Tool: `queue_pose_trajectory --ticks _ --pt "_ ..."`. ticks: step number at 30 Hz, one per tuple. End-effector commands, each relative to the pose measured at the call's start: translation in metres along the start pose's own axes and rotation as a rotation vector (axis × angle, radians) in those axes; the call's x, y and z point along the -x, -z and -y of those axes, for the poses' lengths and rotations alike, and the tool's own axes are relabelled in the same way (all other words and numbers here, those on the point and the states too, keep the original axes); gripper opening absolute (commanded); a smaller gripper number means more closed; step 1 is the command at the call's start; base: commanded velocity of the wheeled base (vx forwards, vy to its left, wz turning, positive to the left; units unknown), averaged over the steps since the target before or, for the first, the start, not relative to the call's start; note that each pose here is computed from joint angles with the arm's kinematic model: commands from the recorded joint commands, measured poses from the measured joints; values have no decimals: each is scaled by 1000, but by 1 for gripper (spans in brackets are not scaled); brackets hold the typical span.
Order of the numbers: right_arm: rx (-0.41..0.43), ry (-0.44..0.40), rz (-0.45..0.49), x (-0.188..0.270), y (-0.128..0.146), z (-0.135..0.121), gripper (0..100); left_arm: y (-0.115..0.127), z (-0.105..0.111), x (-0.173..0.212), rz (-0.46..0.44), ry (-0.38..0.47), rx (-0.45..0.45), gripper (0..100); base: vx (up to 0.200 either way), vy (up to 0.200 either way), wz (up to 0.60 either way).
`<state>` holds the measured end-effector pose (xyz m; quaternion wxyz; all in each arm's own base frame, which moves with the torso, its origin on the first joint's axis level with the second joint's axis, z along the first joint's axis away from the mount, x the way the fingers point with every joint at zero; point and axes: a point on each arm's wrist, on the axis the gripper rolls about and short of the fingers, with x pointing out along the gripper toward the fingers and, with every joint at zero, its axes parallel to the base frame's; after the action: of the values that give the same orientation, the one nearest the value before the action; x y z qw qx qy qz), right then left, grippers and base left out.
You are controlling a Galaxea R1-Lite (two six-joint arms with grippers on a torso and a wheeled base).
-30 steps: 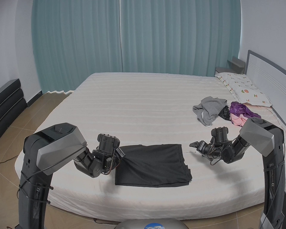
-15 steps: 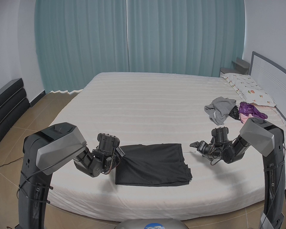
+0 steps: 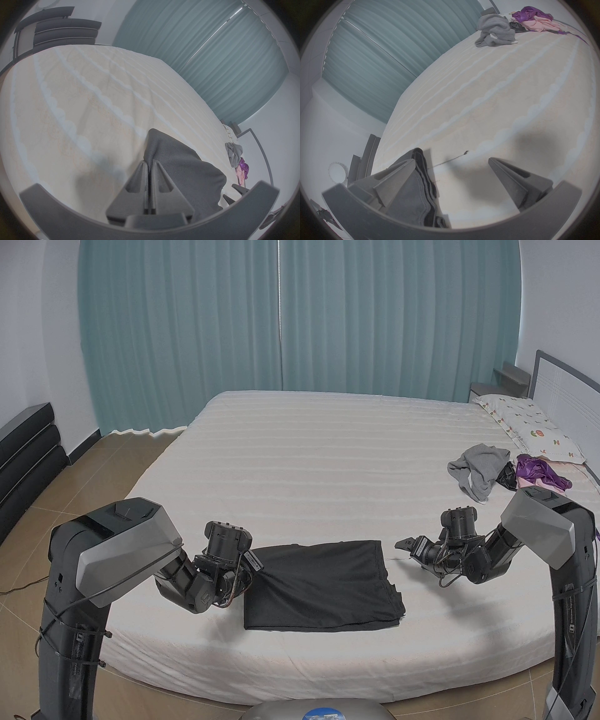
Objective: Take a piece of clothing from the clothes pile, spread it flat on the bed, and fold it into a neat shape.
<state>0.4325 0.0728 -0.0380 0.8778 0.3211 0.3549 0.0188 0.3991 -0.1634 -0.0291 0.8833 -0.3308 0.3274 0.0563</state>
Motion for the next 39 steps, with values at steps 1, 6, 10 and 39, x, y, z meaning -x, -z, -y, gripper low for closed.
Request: queue_pose_trajectory --ticks 1,6,10,39 --pt "1 -1 -1 0 0 -1 100 1 0 1 0 1 3 0 0 0 0" --pt "2 -2 -1 1 1 -1 100 1 1 1 0 5 6 100 0 0 0" --pt "5 -5 -6 3 3 -3 100 -1 2 1 3 8 9 100 0 0 0" --pt "95 -114 289 200 -23 -77 100 -108 14 221 345 220 86 100 0 0 0"
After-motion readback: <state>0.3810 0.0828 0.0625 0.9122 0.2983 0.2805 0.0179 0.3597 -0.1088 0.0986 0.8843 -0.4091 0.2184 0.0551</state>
